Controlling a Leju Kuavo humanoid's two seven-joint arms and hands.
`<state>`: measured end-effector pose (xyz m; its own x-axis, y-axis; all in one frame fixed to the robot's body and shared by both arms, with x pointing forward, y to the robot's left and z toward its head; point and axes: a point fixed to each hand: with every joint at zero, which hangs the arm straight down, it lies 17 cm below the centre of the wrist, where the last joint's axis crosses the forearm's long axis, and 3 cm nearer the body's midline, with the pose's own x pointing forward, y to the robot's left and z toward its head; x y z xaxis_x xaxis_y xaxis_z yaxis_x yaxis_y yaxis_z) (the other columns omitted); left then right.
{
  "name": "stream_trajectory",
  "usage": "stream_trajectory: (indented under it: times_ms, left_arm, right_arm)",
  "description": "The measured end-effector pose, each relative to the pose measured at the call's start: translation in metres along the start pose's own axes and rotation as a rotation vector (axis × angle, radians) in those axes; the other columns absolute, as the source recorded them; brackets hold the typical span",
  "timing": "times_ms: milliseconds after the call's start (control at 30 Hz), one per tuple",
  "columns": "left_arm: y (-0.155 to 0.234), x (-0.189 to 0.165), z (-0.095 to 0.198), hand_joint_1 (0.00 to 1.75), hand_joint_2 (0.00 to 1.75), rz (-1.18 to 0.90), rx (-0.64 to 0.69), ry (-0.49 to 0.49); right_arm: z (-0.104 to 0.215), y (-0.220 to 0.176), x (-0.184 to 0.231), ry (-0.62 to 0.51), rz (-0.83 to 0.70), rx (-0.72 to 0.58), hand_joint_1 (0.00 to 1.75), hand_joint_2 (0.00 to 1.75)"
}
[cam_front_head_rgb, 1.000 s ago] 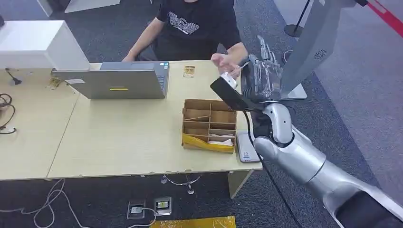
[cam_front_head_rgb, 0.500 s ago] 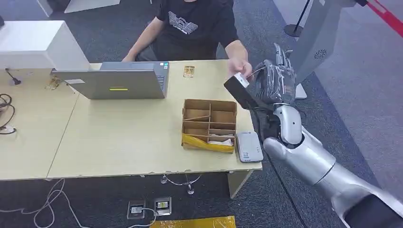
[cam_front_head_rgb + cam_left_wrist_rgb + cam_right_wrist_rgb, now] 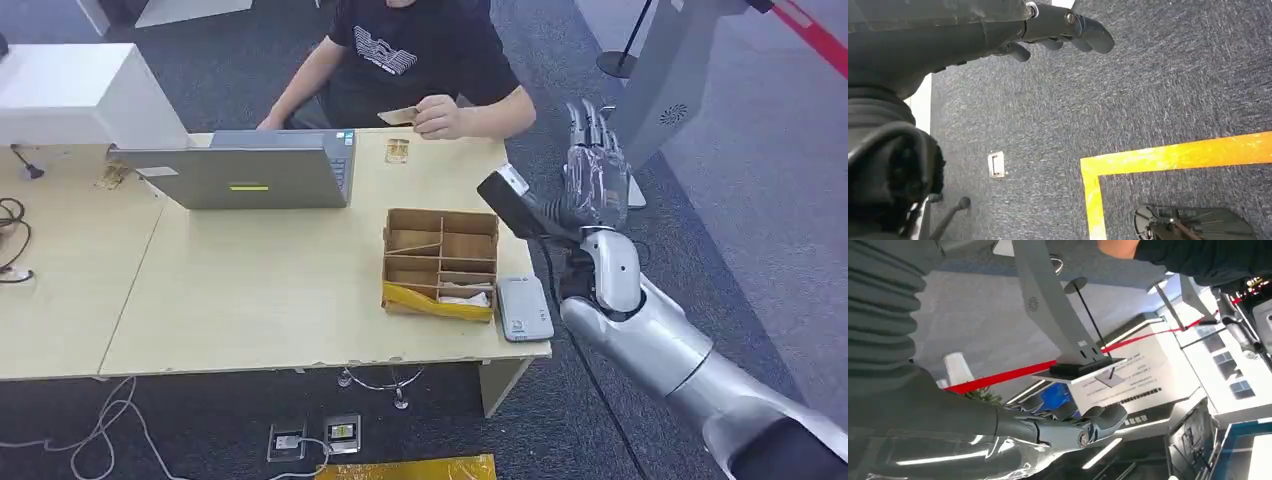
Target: Pass the card to the sensor for recognition and then transmit it.
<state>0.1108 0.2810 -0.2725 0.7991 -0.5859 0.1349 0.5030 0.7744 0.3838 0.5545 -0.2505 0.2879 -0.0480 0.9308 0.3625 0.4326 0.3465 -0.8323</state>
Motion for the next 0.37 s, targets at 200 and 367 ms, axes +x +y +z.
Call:
stream_trajectory:
  times_ms: [200,367]
  left_arm:
    - [-0.002,-0.004,0.001,0.0,0.0,0.0,0.004,-0.001]
    - [-0.003,-0.006,0.001,0.0,0.0,0.001,0.001,0.004]
  right_arm:
    - [0.001,0.003,-0.022,0.071,-0.043,0.043,0.0,0.0]
    - [0.009,0.002,-0.064,0.148,-0.032,0.043,0.0,0.0]
